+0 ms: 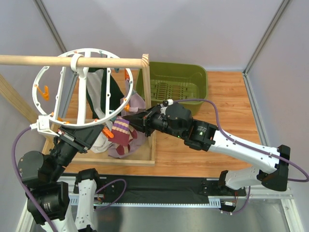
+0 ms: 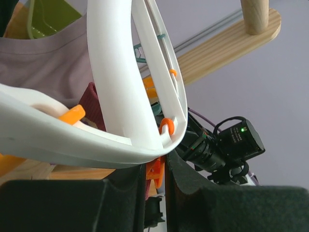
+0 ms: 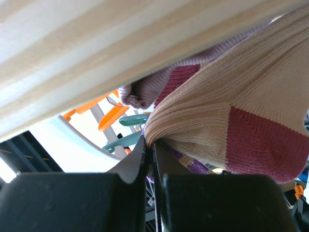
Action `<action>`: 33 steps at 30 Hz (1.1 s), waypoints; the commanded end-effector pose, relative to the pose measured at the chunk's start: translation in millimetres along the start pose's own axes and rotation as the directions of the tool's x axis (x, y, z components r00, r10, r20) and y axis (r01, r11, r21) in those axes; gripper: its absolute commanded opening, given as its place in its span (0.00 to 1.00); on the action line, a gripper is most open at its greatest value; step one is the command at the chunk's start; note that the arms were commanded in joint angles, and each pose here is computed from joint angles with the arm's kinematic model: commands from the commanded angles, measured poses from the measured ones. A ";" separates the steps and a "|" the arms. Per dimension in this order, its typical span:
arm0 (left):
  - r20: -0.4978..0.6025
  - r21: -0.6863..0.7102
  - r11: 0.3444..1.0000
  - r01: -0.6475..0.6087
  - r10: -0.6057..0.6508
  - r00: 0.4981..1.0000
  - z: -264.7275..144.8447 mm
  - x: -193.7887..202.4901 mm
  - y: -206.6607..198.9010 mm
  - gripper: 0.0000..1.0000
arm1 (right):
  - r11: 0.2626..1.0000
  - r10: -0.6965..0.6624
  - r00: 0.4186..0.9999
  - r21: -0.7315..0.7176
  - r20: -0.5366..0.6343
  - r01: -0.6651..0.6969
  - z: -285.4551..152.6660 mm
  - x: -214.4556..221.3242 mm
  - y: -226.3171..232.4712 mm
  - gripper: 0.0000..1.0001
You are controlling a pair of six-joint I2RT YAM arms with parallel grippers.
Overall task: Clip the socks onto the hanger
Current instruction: Clamp the sock onto the hanger.
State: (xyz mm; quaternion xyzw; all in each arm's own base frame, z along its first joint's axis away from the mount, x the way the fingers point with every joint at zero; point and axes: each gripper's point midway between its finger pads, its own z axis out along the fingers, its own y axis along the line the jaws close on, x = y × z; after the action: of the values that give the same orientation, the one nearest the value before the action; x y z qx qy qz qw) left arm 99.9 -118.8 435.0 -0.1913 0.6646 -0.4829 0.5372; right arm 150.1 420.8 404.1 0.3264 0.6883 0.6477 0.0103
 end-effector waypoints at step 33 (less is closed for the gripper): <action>0.008 0.040 0.999 0.013 -0.013 1.000 4.7 -5.6 -7.5 0.00 | 0.983 0.136 0.988 -0.112 -0.077 -0.144 -1.9 7.8 42.2 0.00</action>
State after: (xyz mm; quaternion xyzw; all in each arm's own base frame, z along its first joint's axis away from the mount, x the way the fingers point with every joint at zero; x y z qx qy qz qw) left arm 100.2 -120.4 436.5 -0.1908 0.6612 -0.4914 0.5338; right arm 163.0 424.9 406.6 0.3250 0.6724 0.6650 0.0091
